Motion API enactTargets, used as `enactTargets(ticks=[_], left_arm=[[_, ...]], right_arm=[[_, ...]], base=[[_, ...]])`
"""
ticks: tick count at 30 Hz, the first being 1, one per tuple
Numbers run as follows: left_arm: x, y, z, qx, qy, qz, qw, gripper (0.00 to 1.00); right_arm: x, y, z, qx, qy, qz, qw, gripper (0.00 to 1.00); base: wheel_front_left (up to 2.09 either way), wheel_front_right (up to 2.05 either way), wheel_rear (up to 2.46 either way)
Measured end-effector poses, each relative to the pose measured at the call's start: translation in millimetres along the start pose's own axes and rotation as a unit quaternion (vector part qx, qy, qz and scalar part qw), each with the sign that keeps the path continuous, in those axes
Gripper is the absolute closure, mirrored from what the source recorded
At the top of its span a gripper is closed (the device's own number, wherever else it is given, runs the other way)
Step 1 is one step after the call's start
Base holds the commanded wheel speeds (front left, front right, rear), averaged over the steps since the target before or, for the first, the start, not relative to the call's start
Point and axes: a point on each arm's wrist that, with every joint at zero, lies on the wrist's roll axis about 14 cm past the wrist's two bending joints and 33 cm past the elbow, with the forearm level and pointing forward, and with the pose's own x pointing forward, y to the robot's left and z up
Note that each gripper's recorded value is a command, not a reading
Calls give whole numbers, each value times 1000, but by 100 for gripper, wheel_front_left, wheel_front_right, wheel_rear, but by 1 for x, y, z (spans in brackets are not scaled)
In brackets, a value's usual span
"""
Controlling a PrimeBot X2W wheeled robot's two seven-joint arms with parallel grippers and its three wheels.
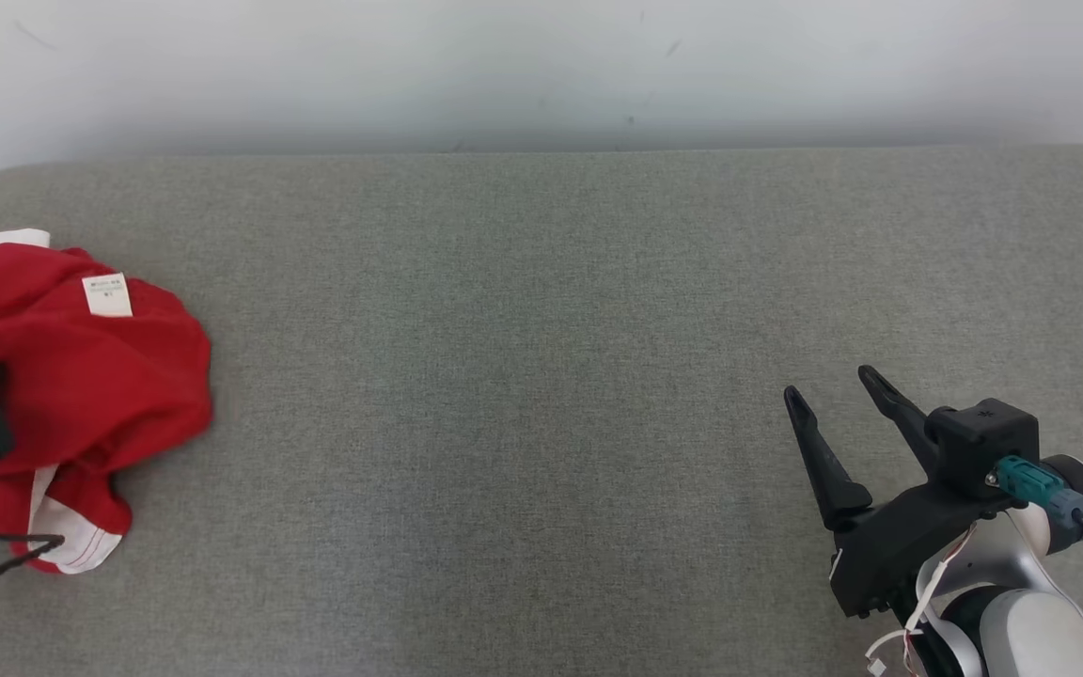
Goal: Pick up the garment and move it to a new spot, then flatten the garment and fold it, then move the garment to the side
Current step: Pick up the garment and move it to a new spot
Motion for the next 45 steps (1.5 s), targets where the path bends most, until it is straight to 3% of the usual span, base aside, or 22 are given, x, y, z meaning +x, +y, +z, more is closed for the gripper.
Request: enactTargets(ticks=[6, 7, 8, 9, 22, 30, 36, 45], left_arm=[[5, -1, -13, -7, 24, 5, 1000, 0], [5, -1, -15, -7, 25, 7, 1000, 29], [5, 0, -16, -5, 23, 8, 1000, 87], [5, 1, -15, -5, 19, 9, 1000, 100], [-8, 9, 4, -5, -44, 5, 999, 100], [-26, 1, 54, -1, -130, -17, 991, 100], [-50, -27, 105, 17, -209, -59, 976, 100], [-88, -105, 159, 74, -295, -149, 941, 100]], right_arm=[[-1, -3, -1, 0, 3, -5, 1000, 0], [-1, -3, -1, 0, 4, -5, 1000, 0], [-1, -3, -1, 0, 4, -5, 1000, 0], [-1, -4, 0, 0, 4, -5, 1000, 0], [-1, 6, 5, -2, -1, 8, 1000, 0], [-3, 10, 9, 1, -8, 14, 1000, 0], [-9, 11, 9, 7, -13, 15, 1000, 0], [-19, -3, 12, 18, -25, -5, 1000, 0]], base=[[0, 0, 0], [0, 0, 0], [0, 0, 0], [0, 0, 0], [0, 0, 0], [0, 0, 0], [0, 0, 0], [0, 0, 0]])
